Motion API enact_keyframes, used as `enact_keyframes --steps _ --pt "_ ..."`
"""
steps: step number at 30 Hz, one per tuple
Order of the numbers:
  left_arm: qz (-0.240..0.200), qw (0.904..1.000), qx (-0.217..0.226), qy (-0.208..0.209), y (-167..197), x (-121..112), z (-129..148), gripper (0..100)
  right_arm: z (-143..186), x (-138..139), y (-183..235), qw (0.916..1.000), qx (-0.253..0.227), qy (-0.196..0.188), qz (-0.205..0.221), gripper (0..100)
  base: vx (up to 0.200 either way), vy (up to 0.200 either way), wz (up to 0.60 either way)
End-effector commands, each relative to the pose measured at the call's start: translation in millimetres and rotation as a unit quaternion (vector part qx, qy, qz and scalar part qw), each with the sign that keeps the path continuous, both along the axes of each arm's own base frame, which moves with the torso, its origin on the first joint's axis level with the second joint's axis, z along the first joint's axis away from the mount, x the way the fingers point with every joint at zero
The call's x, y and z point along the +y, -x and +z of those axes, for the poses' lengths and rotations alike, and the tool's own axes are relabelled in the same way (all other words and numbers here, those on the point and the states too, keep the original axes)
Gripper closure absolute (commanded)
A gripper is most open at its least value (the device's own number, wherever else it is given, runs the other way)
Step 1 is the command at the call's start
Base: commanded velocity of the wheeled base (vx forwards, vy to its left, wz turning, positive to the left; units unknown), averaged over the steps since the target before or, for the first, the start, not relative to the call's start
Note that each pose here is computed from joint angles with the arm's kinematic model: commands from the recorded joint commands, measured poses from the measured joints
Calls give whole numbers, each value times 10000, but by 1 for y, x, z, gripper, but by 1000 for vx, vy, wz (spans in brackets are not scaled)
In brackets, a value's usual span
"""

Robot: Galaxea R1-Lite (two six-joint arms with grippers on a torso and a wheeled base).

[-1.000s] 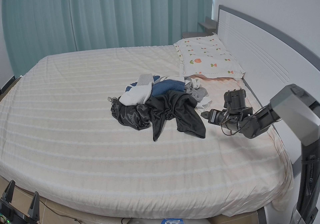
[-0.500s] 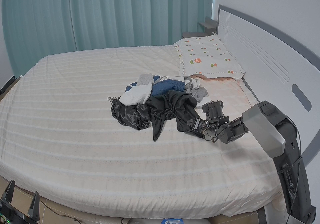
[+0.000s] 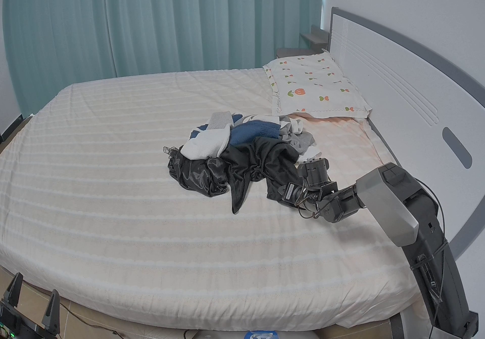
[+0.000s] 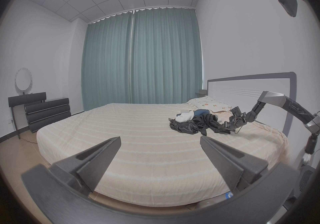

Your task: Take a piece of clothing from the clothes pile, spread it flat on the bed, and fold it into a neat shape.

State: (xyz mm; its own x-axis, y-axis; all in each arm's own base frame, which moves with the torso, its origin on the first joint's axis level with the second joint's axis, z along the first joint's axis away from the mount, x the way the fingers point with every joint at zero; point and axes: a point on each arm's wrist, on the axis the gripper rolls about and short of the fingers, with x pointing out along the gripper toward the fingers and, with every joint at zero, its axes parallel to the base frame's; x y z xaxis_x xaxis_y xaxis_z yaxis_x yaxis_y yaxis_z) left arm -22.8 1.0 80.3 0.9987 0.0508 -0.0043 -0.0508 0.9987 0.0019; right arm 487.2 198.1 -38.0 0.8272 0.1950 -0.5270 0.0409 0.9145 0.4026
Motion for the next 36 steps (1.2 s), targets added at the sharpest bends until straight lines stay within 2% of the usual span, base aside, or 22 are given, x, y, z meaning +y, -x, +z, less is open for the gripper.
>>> enact_keyframes --steps 1,3,8,13,19,20,21,22,23,24,25,26,27,28,29,30,33,34,36 --pt "7 10000 32 1 0 0 -5 0 2 2 1 10000 -5 0 18 100 0 0 0" --pt "7 10000 32 16 0 0 -5 0 1 0 10 9999 140 49 36 100 0 0 0" --pt "7 10000 30 39 0 0 -5 0 11 -6 23 9999 109 -17 14 100 0 0 0" --pt "7 10000 24 24 0 0 -5 0 36 -19 49 9991 -71 -419 -1 100 0 0 0" --pt "14 10000 -65 -38 0 0 -3 0 50 -31 81 9975 -104 -690 60 100 0 0 0" --pt "3 9989 -462 76 4 0 13 0 51 -32 85 9971 -103 -750 35 100 0 0 0" --pt "-13 9985 -547 83 5 0 17 0 51 -32 86 9971 -94 -753 31 100 0 0 0" --pt "-76 9865 -1590 389 20 0 85 0 54 -32 92 9964 -122 -844 15 100 0 0 0" --pt "-163 9903 -1280 515 9 0 99 0 57 -33 95 9962 -124 -860 16 100 0 0 0" --pt "-181 9957 -759 495 -7 0 102 0 59 -33 96 9961 -129 -869 20 100 0 0 0" --pt "-206 9982 -431 350 -17 0 102 0 62 -32 98 9960 -152 -875 21 100 0 0 0" --pt "-294 9993 -125 207 -25 -1 99 0 64 -31 101 9960 -150 -881 23 100 0 0 0" --pt "-346 9993 -31 155 -28 -1 98 0 65 -32 103 9960 -134 -882 18 100 0 0 0" --pt "-509 9977 431 124 -45 -2 95 0 68 -34 108 9959 -115 -895 6 100 0 0 0" --pt "-509 9977 431 124 -45 -2 95 0 68 -34 108 9959 -115 -895 6 100 0 0 0" --pt "-534 9929 1058 108 -73 -3 94 0 71 -36 114 9956 -71 -933 -20 100 0 0 0" --pt "-681 9897 1256 78 -100 -5 96 0 70 -35 121 9956 -27 -936 -51 100 0 0 0" --pt "-986 9836 1509 68 -129 -11 91 0 71 -34 126 9960 -55 -889 -106 100 0 0 0" --pt "-1281 9736 1888 89 -161 -24 81 0 71 -36 131 9963 -36 -835 -175 100 0 0 0"
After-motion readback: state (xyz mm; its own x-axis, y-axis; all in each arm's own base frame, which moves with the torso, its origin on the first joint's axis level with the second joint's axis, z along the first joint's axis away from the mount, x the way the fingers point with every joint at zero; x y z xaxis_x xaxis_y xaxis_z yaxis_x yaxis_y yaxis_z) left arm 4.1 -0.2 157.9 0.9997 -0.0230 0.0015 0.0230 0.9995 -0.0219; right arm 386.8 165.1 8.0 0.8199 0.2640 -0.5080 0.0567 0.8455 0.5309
